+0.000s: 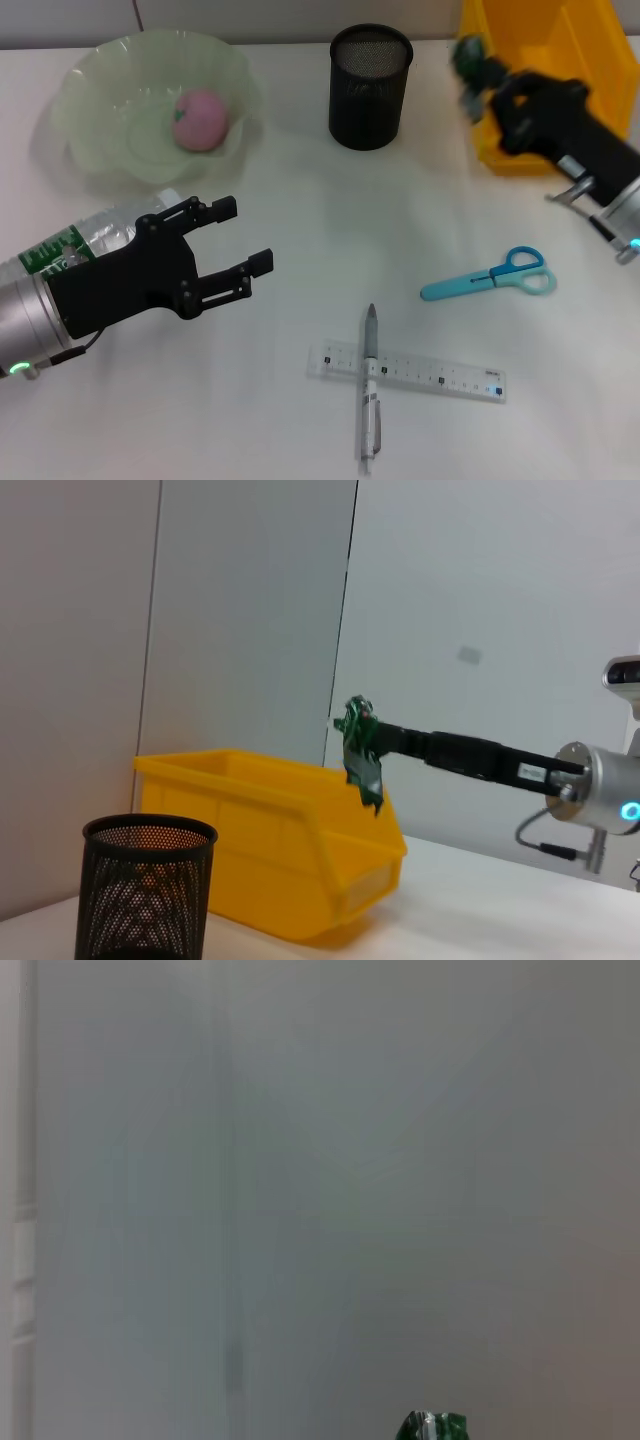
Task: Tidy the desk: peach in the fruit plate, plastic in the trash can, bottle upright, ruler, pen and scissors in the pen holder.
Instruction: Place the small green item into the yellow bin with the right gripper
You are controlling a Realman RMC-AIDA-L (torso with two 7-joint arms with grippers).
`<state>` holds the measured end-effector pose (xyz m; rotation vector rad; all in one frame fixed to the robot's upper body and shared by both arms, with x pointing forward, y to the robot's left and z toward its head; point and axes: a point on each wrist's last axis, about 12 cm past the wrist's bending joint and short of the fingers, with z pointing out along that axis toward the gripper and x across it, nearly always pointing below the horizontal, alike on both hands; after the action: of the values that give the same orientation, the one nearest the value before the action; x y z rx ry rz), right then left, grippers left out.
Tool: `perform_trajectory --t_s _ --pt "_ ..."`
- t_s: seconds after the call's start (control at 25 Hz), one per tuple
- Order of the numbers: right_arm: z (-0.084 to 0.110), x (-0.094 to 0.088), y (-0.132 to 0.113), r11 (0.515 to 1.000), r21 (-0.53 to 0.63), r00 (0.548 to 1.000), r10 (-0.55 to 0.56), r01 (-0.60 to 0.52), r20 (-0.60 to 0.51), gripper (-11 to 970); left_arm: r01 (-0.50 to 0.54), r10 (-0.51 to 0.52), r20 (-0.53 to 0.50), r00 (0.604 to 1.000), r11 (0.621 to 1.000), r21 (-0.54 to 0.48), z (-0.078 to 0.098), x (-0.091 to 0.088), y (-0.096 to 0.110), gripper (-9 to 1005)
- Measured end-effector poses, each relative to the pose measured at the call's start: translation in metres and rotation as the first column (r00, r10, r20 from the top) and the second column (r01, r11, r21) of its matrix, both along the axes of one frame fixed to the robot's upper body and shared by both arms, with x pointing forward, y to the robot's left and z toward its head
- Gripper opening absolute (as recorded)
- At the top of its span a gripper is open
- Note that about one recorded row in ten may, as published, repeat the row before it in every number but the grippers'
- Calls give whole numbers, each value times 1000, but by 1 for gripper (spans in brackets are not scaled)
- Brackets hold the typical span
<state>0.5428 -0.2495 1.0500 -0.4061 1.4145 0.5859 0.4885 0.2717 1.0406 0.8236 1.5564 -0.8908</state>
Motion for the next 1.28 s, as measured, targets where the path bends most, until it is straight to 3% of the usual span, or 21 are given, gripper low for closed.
perform_trajectory --t_s 0.08,0.12,0.28,0.48,1.28 --pt "-1 2 -11 993 14 993 -118 117 15 -1 1 -1 -1 1000 1000 -3 0 -1 0 798" --pt "-1 2 -11 993 14 993 -118 117 15 -1 1 -1 -1 1000 1000 -3 0 -1 0 798" --pt "-4 8 -29 959 18 959 -283 283 -10 4 4 -4 -2 1000 1000 -8 0 -2 0 798" --pt "-6 23 -34 939 -23 936 -345 344 -65 12 7 -7 -1 1000 1000 -10 0 -2 0 798" --pt "-5 36 -30 934 -75 931 -354 348 -89 45 11 -11 -1 1000 1000 -16 1 -4 1 798"
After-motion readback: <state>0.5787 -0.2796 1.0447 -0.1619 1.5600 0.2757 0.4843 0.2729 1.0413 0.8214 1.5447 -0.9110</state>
